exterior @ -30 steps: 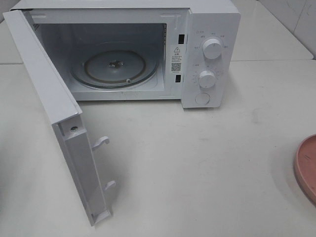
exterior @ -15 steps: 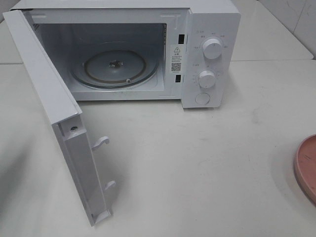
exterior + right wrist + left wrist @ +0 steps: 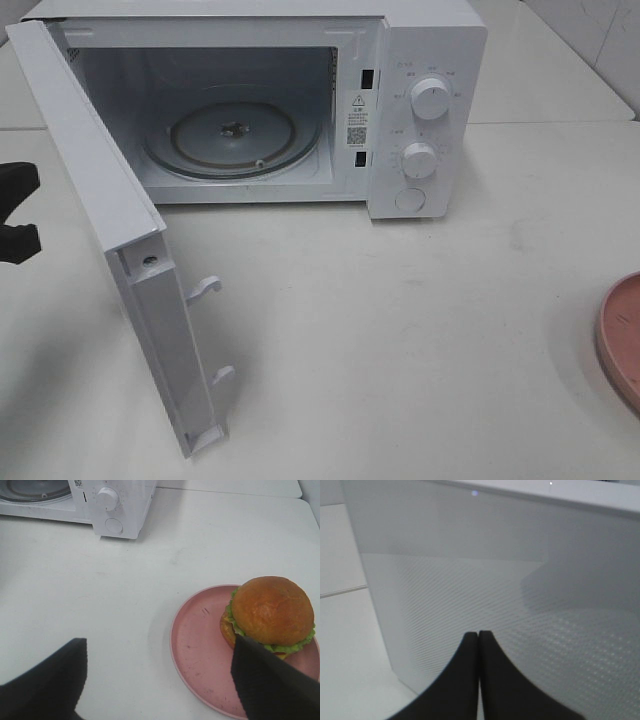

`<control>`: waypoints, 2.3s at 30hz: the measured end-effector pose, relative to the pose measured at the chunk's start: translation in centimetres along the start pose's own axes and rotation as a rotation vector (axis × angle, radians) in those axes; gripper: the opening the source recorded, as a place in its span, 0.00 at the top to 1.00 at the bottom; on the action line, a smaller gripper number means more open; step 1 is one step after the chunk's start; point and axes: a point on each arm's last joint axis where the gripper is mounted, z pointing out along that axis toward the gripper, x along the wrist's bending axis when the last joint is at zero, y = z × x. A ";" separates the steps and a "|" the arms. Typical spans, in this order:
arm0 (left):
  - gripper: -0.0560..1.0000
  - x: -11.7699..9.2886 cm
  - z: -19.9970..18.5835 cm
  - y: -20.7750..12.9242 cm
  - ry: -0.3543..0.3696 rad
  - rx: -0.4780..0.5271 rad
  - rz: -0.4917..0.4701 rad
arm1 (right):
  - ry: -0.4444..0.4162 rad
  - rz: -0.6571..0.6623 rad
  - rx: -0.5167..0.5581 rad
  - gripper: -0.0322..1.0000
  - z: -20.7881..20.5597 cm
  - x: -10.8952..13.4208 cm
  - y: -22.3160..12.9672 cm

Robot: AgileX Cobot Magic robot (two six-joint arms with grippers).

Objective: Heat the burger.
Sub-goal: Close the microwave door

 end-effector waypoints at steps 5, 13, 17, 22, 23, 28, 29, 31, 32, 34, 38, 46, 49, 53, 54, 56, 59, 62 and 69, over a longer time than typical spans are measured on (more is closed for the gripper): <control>0.95 -1.4 1.6 0.1 0.000 0.000 -0.019 | 0.000 0.000 0.000 0.23 0.0 0.0 0.0; 0.95 -3.6 3.7 0.9 -0.004 -0.026 -0.006 | 0.000 0.000 0.000 0.23 0.0 0.0 0.0; 0.95 -4.8 5.1 1.2 0.002 -0.031 -0.008 | 0.000 0.000 0.000 0.23 0.0 0.0 0.0; 0.95 -6.1 6.5 1.4 0.002 -0.031 -0.001 | 0.000 0.000 0.000 0.23 0.0 0.0 0.0; 0.95 -6.7 7.2 1.5 0.009 -0.029 -0.004 | 0.000 0.000 0.000 0.23 0.0 0.0 0.0; 0.95 -8.2 9.3 2.1 0.031 -0.032 -0.004 | 0.000 0.000 0.000 0.23 0.0 0.0 0.0; 0.95 -8.2 9.3 2.1 0.031 -0.032 -0.004 | 0.000 0.000 0.000 0.23 0.0 0.0 0.0; 0.95 -9.5 10.9 2.6 0.054 -0.031 0.011 | 0.000 0.000 0.000 0.23 0.0 0.0 0.0; 0.95 -9.5 10.9 2.6 0.054 -0.031 0.011 | 0.000 0.000 0.000 0.23 0.0 0.0 0.0; 0.95 -9.7 11.3 2.7 0.059 -0.028 0.013 | 0.000 0.000 0.000 0.23 0.0 0.0 0.0; 0.95 -11.0 13.0 3.1 0.103 -0.014 0.021 | 0.000 0.000 0.000 0.23 0.0 0.0 0.0; 0.95 -12.1 16.0 4.0 0.167 0.016 0.001 | 0.000 0.000 0.000 0.23 0.0 0.0 0.0; 0.95 -12.9 16.7 4.0 0.151 0.048 0.004 | 0.000 0.000 0.000 0.23 0.0 0.0 0.0; 0.95 -13.2 17.5 4.0 0.151 0.056 0.011 | 0.000 0.000 0.000 0.23 0.0 0.0 0.0; 0.95 -13.5 18.0 4.0 0.147 0.067 0.004 | 0.000 0.000 0.000 0.23 0.0 0.0 0.0; 0.95 -13.5 18.3 4.1 0.148 0.068 0.001 | 0.000 0.000 0.000 0.23 0.0 0.0 0.0; 0.95 -13.8 18.8 3.9 0.123 0.109 -0.011 | 0.000 0.000 0.000 0.23 0.0 0.0 0.0; 0.95 -13.8 18.9 3.7 0.117 0.124 -0.006 | 0.000 0.000 0.000 0.23 0.0 0.0 0.0; 0.95 -13.9 17.5 4.2 0.135 0.091 -0.001 | 0.000 0.000 0.000 0.23 0.0 0.0 0.0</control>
